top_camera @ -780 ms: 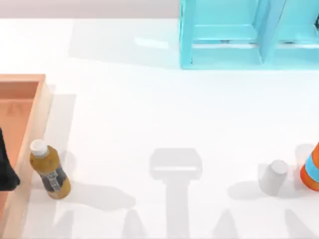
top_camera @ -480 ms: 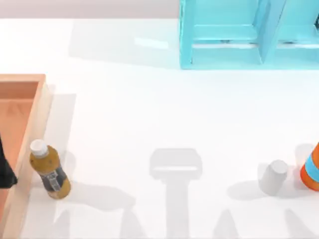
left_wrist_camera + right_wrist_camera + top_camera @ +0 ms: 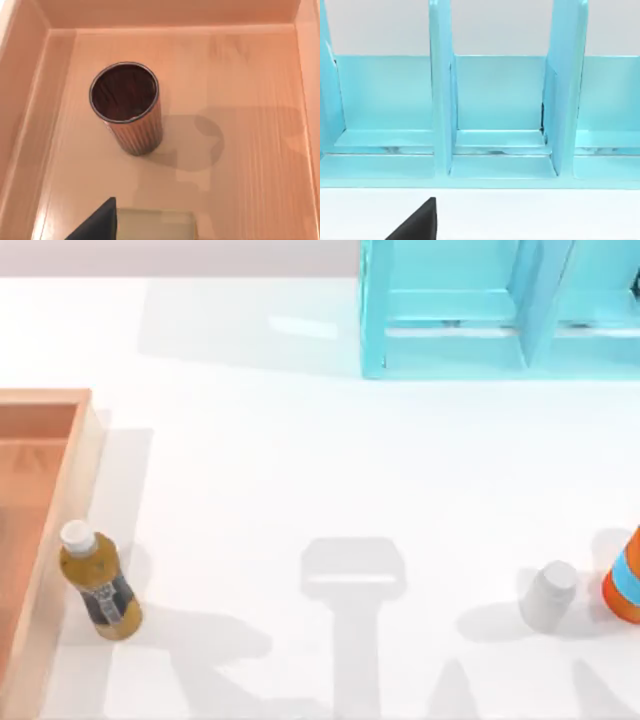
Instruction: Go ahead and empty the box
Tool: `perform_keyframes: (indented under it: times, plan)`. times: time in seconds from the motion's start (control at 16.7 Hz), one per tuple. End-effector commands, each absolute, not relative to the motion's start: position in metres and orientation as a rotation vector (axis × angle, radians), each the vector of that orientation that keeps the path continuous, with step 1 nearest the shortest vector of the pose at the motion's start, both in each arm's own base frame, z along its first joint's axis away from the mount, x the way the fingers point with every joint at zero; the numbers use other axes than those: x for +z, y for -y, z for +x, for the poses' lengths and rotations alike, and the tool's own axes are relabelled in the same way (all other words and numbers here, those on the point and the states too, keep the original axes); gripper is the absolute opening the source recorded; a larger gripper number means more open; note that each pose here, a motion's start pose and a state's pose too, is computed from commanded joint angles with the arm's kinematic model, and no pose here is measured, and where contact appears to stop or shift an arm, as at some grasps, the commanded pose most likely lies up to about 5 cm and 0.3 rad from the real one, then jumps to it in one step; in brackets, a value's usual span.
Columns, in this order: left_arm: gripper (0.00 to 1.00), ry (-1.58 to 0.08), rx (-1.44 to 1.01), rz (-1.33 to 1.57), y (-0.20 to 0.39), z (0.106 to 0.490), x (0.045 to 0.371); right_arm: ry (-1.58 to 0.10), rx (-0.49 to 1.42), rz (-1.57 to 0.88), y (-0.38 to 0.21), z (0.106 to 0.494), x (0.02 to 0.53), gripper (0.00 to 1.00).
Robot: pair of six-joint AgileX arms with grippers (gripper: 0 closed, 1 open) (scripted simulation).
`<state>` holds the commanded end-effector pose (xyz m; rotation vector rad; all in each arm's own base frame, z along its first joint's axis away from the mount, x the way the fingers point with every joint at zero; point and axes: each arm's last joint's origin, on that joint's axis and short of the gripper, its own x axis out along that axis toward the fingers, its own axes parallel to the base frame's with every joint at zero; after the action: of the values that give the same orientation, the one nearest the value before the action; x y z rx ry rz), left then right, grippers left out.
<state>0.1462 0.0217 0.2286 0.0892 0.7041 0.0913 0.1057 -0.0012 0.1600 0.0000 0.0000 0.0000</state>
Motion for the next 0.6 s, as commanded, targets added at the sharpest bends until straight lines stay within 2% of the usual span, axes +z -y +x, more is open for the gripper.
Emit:
perform_keyframes:
  times: [0.24,0.6]
  plan:
    - [1.00,-1.095,0.068,0.088,-0.043,0.191,0.241,0.000,0.000,0.000,0.001,0.106,0.160,1.00]
    - [1.00,-1.478,-0.008,0.042,-0.076,0.246,0.242,0.000,0.000,0.000,0.001,0.106,0.160,1.00]
